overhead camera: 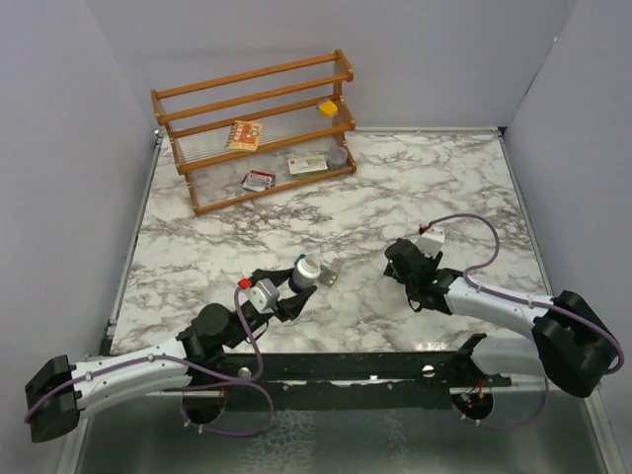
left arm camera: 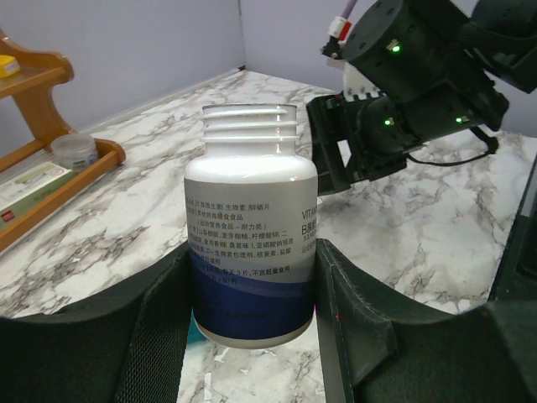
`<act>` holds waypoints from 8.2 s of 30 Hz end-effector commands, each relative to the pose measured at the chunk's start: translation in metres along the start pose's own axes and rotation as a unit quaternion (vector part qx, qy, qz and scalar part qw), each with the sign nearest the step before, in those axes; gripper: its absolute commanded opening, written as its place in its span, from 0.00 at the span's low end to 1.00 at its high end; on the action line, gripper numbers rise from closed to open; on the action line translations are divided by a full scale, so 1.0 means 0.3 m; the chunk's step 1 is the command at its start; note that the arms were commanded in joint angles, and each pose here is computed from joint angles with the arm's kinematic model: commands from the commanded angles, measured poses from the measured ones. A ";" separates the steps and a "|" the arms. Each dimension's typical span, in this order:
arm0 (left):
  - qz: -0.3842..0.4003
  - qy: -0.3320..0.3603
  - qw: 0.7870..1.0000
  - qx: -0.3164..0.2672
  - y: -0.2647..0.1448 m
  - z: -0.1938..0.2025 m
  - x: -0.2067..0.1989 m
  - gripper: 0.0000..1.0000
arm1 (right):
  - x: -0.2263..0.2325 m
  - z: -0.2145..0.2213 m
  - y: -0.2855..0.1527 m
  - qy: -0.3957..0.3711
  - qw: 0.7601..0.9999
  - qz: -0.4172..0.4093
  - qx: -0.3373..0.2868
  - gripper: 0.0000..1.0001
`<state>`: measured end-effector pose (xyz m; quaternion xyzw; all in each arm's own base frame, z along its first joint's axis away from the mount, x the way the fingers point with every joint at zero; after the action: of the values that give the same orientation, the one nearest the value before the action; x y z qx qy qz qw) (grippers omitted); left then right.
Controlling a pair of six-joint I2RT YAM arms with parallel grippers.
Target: Sort the pills into containers
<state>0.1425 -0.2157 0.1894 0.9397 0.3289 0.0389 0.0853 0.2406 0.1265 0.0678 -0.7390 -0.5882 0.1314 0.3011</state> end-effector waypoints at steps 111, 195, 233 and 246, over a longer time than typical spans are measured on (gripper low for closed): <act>-0.155 0.042 0.985 -0.070 0.127 -0.286 0.142 0.00 | 0.400 -0.397 -0.223 -0.150 0.954 -0.246 -0.088 0.12; -0.005 -0.069 0.991 -0.116 0.101 -0.149 0.119 0.00 | 0.766 -0.347 -0.608 -0.099 0.700 -0.704 -0.064 0.86; -0.017 -0.098 0.988 -0.115 0.151 -0.158 0.131 0.01 | 0.809 -0.319 -0.556 -0.147 0.724 -0.673 -0.046 0.01; -0.024 -0.097 0.986 -0.131 0.166 -0.204 0.141 0.42 | 0.773 -0.315 -0.549 -0.178 0.732 -0.655 -0.064 0.01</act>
<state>0.1972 -0.2214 0.2176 0.9241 0.3364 -0.0389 0.1770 0.2256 0.3450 0.2808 -0.1325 -0.9757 -0.0255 0.1729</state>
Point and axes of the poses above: each gripper's point midway between its finger pads, its own y axis out along the fingers, its own x axis along the line the jaws close on, z = x × y, the point moved 3 cm from there along -y, back along the fingers
